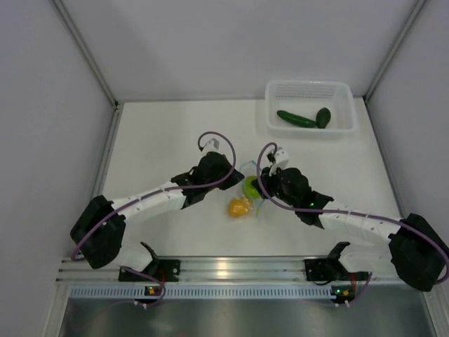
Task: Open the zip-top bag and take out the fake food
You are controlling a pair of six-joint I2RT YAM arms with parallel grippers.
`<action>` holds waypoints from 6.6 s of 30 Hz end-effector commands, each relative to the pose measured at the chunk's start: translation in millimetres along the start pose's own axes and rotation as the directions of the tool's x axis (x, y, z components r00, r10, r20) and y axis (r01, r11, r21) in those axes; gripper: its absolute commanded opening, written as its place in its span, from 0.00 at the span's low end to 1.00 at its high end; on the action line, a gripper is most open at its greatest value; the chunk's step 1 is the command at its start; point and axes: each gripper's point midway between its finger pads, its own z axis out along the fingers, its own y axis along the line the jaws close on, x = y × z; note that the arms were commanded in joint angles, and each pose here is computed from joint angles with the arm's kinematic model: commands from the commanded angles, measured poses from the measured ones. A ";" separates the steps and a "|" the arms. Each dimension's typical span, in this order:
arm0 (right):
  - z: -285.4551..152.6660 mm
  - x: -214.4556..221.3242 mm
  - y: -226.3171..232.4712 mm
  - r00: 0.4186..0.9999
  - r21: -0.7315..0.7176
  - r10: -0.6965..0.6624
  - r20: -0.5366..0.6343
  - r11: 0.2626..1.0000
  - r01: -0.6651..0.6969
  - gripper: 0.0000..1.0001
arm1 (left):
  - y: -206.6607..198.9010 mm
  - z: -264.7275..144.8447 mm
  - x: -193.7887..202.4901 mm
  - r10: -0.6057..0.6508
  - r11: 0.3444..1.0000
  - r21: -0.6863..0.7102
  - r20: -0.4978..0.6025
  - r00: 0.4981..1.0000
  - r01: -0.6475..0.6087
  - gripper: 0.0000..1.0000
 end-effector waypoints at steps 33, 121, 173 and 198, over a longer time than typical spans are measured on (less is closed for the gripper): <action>-47.7 -229.1 -180.3 0.969 0.521 -0.003 0.249 0.843 -0.131 0.00 | -5.7 -19.0 -19.7 0.027 0.997 0.073 0.062 0.998 -0.032 0.00; 18.5 65.9 60.0 0.880 -0.248 0.094 -0.466 0.941 -0.231 0.42 | -13.3 -22.4 1.2 0.017 0.985 0.174 -0.137 0.990 0.007 0.00; -41.2 -25.0 43.9 0.995 -0.162 -0.099 -0.002 0.982 0.097 0.32 | -41.8 -16.2 31.1 0.272 0.938 0.297 -0.305 0.913 -0.180 0.00; -36.8 11.6 7.9 0.991 0.059 -0.080 -0.108 0.994 0.087 0.34 | -119.3 -56.9 40.7 0.404 0.823 0.559 -0.452 0.795 -0.100 0.00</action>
